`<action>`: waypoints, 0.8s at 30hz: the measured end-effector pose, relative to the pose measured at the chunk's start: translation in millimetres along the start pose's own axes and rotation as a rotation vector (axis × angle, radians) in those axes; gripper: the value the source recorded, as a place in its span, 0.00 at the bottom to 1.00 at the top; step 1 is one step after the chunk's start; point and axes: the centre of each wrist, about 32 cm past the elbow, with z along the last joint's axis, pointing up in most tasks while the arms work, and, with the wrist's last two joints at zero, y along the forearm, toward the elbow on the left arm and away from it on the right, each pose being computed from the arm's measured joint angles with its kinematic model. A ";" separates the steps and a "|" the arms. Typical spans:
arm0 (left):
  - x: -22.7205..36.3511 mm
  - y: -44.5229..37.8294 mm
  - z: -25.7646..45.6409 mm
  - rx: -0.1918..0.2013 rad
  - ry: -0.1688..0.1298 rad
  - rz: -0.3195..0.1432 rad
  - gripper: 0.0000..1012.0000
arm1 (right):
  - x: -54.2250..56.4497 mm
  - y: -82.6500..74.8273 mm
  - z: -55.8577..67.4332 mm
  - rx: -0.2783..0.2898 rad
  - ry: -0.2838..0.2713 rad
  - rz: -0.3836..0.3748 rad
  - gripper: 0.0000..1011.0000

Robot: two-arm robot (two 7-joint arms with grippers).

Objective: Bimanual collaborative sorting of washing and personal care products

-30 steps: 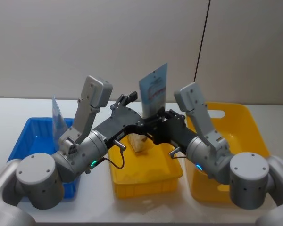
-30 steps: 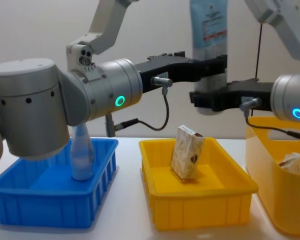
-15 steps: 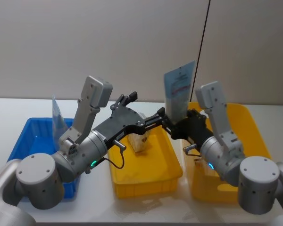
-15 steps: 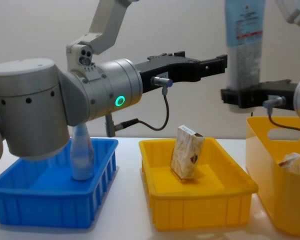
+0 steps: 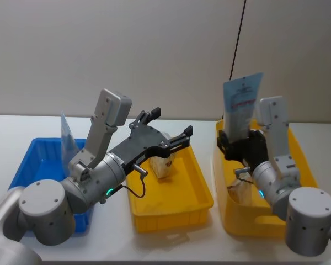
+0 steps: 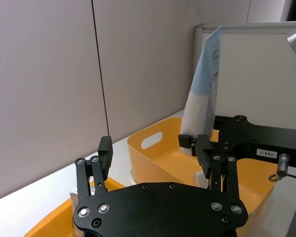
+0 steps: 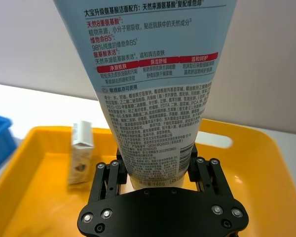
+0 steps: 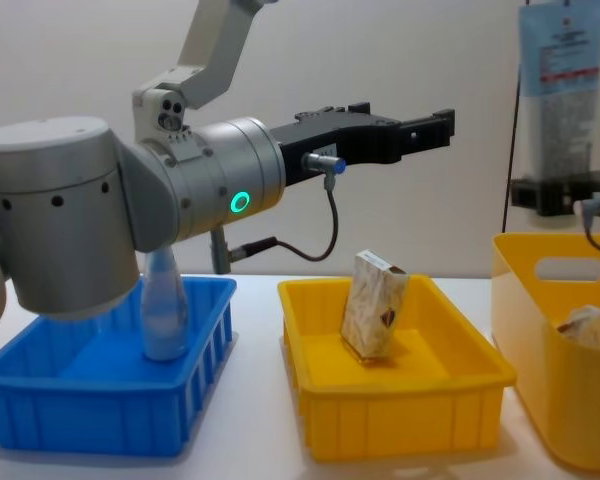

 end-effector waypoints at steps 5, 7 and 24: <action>0.0 0.0 0.0 0.000 0.000 0.000 0.99 | 2.0 -1.1 -0.8 -0.023 0.016 -0.085 0.63; 0.0 0.0 0.0 0.000 0.000 0.000 0.99 | 2.4 -1.2 -1.0 -0.031 0.020 -0.108 0.63; 0.0 0.0 0.0 0.000 0.000 0.000 0.99 | 8.3 6.4 -3.9 -0.174 0.060 -0.355 0.63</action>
